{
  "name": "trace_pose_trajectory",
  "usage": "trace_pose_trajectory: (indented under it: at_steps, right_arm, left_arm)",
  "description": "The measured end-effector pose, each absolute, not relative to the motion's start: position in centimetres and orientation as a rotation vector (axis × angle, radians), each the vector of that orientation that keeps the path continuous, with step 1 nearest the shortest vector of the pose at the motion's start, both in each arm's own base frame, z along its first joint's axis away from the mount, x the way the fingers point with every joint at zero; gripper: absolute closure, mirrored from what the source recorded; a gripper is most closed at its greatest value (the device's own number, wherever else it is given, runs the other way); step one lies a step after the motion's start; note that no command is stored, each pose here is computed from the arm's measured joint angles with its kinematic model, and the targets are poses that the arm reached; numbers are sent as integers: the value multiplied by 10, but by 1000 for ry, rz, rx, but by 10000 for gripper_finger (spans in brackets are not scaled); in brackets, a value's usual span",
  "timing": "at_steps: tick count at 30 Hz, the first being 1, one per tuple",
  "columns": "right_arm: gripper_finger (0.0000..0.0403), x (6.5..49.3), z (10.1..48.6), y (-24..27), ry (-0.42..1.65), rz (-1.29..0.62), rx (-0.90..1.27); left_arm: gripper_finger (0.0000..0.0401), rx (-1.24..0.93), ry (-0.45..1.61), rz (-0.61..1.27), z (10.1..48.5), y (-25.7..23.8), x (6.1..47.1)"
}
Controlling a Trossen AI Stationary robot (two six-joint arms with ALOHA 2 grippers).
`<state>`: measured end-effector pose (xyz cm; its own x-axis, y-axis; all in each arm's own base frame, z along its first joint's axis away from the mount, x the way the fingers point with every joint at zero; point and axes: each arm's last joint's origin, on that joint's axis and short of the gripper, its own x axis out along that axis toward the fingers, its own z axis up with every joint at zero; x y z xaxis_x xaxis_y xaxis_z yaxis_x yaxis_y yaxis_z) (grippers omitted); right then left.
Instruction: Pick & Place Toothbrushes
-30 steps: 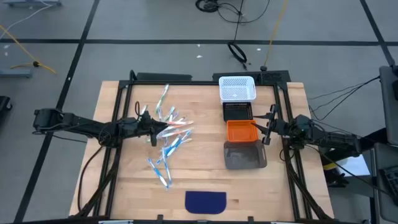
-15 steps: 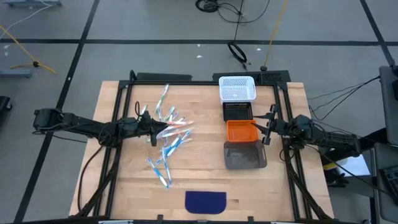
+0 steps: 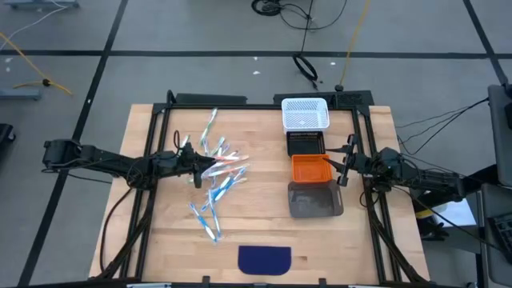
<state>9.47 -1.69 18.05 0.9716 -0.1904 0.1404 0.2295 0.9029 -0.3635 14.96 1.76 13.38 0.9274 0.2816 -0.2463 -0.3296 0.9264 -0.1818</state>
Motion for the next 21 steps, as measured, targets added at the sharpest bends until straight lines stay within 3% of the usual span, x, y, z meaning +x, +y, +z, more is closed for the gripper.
trace_pose_trajectory:
  at_steps: [4, 8, 12, 17, 21]
  right_arm:
    - [277, 95, 181, -17, -102, -219, -408]
    - [277, 94, 182, -17, -97, -236, -609]
    - [277, 94, 182, -17, -89, -238, -661]
    - [277, 94, 182, -17, -103, -229, -540]
    - [277, 95, 182, -17, -133, -208, -264]
  left_arm:
    - [334, -223, 219, 316, 134, 18, 150]
    - [334, -222, 219, 317, 134, 18, 149]
    - [334, -218, 193, 337, 136, 18, 150]
    - [334, -220, 168, 336, 138, 19, 150]
    - [334, -220, 163, 336, 139, 19, 150]
